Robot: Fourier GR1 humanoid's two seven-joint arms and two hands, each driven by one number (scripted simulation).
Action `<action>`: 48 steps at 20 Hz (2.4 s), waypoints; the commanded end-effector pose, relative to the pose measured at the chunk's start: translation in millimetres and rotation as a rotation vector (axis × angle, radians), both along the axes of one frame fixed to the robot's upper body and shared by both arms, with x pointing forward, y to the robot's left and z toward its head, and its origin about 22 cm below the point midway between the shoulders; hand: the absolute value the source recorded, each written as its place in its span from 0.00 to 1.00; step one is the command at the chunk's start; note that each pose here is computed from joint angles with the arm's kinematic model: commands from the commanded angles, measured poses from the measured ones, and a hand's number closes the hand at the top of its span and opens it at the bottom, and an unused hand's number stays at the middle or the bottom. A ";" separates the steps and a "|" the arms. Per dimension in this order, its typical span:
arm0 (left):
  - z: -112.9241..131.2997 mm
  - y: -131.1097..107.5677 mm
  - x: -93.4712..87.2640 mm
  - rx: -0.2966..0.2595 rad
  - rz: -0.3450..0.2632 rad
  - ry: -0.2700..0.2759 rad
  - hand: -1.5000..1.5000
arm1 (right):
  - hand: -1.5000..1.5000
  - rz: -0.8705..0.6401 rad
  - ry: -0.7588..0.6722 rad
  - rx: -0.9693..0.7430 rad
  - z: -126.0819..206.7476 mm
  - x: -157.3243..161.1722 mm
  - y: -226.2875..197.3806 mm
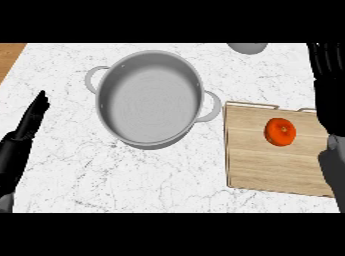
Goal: Pick the squash from the tray and place it in the pot
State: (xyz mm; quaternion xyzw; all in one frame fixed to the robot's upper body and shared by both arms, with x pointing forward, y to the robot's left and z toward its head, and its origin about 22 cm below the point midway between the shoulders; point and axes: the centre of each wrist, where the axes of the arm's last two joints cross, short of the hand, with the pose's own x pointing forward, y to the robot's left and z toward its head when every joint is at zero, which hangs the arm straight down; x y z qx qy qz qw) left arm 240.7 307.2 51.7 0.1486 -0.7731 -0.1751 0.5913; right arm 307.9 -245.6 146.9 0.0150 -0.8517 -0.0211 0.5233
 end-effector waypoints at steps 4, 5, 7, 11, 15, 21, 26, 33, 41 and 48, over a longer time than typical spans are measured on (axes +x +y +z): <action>-6.3 -39.2 7.8 -0.254 0.018 0.144 0.50 | 0.00 0.446 0.198 -0.070 -31.4 9.2 13.9; -12.2 -39.1 5.9 -0.310 0.023 0.181 0.50 | 0.00 0.559 0.247 -0.090 -31.8 7.8 25.8; -21.8 -37.0 0.6 -0.284 0.023 0.217 0.50 | 0.00 0.406 0.004 -0.665 24.7 4.8 -0.9; -10.2 -56.5 12.5 -0.440 0.068 0.320 0.50 | 0.00 0.271 -0.018 -0.532 -61.2 -6.5 -67.9; -0.6 -71.1 17.9 -0.448 0.082 0.328 0.50 | 0.00 0.329 -0.150 -0.596 -46.8 -20.3 -128.0; 14.3 -76.1 22.8 -0.464 0.071 0.365 0.50 | 0.00 0.257 -0.036 -0.966 33.5 -20.9 -174.6; -1.9 -77.4 14.3 -0.458 0.073 0.360 0.50 | 0.00 0.340 0.049 -1.160 65.9 -24.1 -162.1; 1.1 -80.5 24.2 -0.459 0.060 0.361 0.50 | 0.00 0.364 0.271 -1.286 79.1 -17.3 -152.5; 18.5 -81.1 30.6 -0.427 0.044 0.355 0.50 | 0.00 0.337 0.394 -1.325 68.7 15.4 -107.0; 23.6 -69.1 19.5 -0.439 0.063 0.353 0.50 | 0.00 0.364 0.485 -1.472 42.5 3.6 -104.3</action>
